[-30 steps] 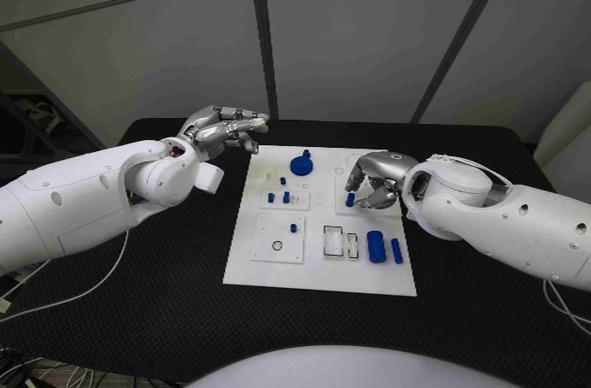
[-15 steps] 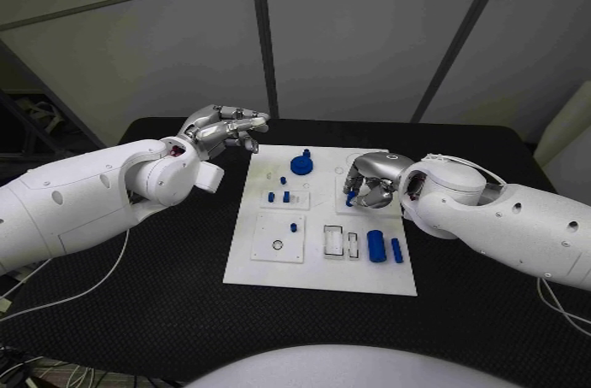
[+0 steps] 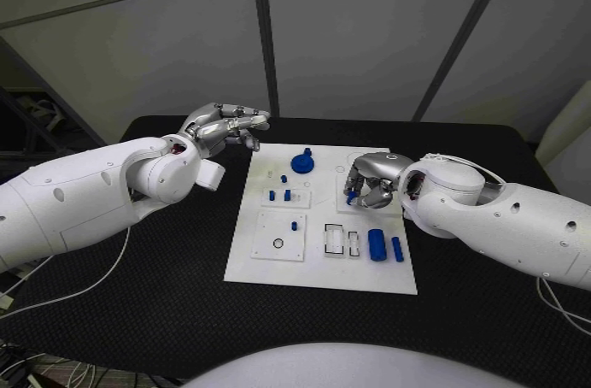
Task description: Assemble the parts on the task board
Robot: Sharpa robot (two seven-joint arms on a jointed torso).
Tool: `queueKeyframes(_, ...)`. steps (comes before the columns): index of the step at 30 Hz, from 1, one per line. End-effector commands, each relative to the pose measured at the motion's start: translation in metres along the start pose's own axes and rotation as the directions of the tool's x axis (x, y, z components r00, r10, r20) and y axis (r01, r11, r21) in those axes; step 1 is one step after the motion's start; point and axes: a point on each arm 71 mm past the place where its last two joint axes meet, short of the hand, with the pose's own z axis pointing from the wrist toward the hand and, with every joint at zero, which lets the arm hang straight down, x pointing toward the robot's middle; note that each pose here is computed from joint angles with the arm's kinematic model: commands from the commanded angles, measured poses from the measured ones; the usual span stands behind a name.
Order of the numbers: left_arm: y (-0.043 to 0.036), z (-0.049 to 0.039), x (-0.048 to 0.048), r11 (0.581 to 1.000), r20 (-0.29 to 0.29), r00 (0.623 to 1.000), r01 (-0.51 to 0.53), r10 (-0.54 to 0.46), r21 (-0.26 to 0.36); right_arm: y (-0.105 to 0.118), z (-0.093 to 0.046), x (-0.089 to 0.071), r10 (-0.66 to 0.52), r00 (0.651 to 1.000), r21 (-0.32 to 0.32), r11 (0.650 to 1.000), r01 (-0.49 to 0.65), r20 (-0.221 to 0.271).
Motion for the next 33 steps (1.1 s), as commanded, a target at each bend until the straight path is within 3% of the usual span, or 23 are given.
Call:
queueKeyframes(1,-0.0017,0.0003,0.0003,1.0,-0.007,1.0,0.006,-0.006,0.009,0.001,0.0,-0.001,-0.02,1.0,0.003,1.0,0.02,0.011)
queueKeyframes(10,-0.0016,0.0004,-0.0004,1.0,-0.005,1.0,0.005,-0.005,0.009,0.006,-0.011,-0.013,0.037,0.985,-0.043,0.999,-0.03,0.171)
queueKeyframes(17,-0.0012,0.0011,-0.001,1.0,-0.003,1.0,0.005,-0.005,0.009,0.019,-0.025,-0.02,0.093,0.971,-0.101,0.992,-0.072,0.221)
queueKeyframes(22,-0.0009,0.0021,-0.0004,1.0,-0.004,1.0,0.005,-0.005,0.009,0.036,-0.03,-0.023,0.13,0.967,-0.157,0.983,-0.097,0.219)
queueKeyframes(26,-0.0005,0.0035,0.0013,1.0,-0.007,1.0,0.007,-0.007,0.009,0.062,-0.026,-0.022,0.164,0.967,-0.224,0.967,-0.12,0.193)
queueKeyframes(33,0.0003,0.0067,0.005,1.0,-0.015,1.0,0.01,-0.01,0.008,0.112,-0.022,-0.001,0.174,0.977,-0.346,0.93,-0.121,0.126)
